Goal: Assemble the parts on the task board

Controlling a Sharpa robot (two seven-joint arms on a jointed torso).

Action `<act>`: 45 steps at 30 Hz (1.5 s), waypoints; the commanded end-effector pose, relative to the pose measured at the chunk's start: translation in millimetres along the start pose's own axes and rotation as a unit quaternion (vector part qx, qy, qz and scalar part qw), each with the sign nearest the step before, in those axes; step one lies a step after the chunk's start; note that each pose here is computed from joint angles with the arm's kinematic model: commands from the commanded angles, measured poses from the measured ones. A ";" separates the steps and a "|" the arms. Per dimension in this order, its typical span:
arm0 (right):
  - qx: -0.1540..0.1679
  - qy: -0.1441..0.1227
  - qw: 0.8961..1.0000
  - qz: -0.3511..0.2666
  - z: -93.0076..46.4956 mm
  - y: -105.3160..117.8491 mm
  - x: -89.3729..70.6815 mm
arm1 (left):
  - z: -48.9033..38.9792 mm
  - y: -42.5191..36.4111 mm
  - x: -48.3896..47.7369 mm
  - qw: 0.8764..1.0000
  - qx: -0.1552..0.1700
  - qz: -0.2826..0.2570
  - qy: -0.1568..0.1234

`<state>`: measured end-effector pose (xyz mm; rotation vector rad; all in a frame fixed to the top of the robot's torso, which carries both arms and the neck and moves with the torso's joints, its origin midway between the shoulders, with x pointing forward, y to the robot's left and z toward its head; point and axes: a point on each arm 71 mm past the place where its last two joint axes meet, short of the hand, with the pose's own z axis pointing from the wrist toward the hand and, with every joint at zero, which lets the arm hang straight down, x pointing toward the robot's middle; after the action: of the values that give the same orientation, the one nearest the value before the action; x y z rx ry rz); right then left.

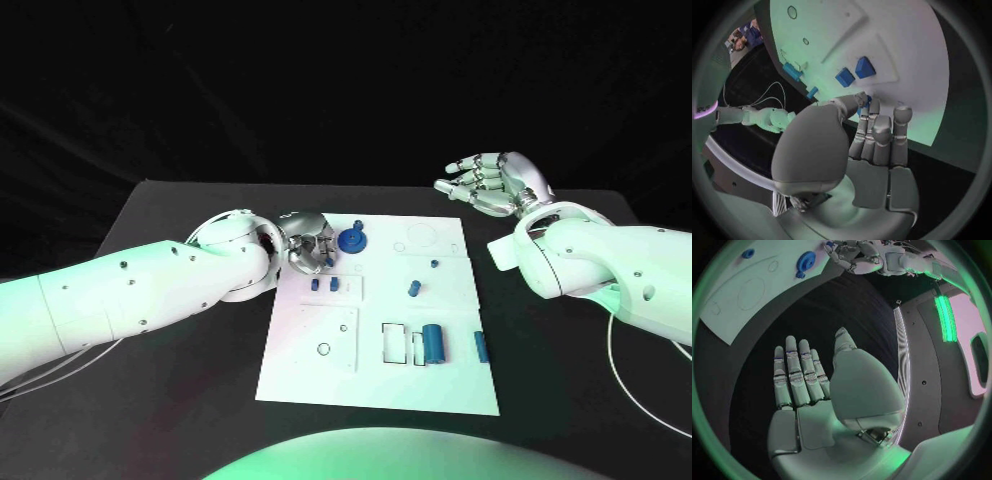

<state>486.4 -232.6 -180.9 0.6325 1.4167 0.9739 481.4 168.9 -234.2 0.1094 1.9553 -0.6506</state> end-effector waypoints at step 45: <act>-0.056 0.203 0.907 -0.365 -12.4 -10.6 17.2 | -42.9 22.5 -33.8 0.935 0.096 -0.336 -0.056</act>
<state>476.9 -227.9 -195.7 -0.0216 1.7275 0.7147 472.1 220.0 -208.5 -0.3085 1.8824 -0.9999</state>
